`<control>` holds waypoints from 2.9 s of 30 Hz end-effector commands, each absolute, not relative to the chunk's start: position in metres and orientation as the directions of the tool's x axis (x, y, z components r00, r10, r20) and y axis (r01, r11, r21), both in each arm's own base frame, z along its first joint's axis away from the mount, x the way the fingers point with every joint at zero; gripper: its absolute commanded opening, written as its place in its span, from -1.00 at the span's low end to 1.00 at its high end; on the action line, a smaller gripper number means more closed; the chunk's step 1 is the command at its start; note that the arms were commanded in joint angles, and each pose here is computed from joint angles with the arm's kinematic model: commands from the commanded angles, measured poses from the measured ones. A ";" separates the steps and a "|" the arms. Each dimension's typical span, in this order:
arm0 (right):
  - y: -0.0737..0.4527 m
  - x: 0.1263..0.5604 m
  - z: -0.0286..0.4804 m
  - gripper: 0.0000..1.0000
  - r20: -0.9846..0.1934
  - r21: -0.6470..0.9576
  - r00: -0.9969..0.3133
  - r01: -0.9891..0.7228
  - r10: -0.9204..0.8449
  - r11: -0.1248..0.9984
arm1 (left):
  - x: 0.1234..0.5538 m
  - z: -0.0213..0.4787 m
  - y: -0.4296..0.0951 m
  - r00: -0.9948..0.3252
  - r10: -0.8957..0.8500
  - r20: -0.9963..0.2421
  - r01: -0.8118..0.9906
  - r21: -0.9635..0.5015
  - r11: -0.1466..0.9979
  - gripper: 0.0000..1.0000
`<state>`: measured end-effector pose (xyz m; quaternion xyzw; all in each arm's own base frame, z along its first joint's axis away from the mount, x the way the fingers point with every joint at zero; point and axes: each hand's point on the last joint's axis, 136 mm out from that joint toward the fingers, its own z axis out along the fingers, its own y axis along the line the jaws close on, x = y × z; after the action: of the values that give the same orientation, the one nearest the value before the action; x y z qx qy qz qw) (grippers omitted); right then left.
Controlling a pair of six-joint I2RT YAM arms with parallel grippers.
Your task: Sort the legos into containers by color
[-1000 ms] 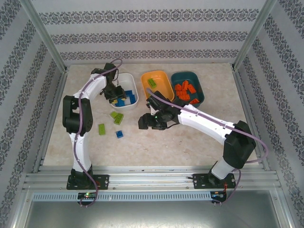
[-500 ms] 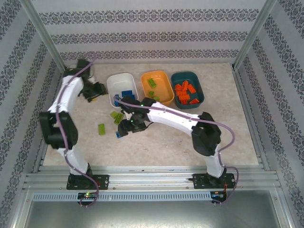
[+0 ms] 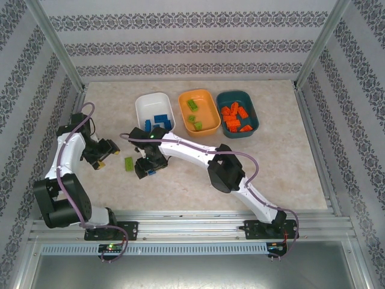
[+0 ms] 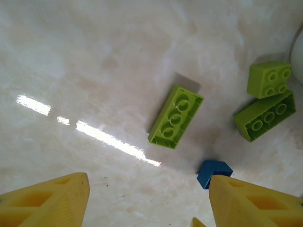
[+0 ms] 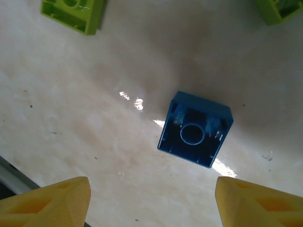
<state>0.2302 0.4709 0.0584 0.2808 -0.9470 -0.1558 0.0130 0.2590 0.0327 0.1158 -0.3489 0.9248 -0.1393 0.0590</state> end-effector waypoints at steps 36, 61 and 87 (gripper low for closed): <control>0.453 0.291 0.092 -0.47 -0.132 0.314 -0.912 -0.411 -0.390 0.856 | 0.233 0.089 0.015 -0.790 -0.612 -0.005 -0.573 -0.346 0.743 0.53; 0.440 0.459 0.156 -0.02 -0.105 0.748 -0.987 0.001 0.120 0.664 | 0.244 0.052 -0.007 -0.877 -0.460 0.136 -0.479 -0.209 0.852 0.95; 0.344 0.313 0.177 0.05 -0.156 0.662 -0.984 -0.039 0.086 0.748 | 0.272 0.006 -0.021 -0.915 -0.361 0.180 -0.383 -0.104 0.918 0.31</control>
<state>0.3163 0.3465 0.1782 -0.0109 -0.9315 -0.3568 -0.0693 0.2512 -0.0179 0.0148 -0.2092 0.9699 -0.0639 -0.1068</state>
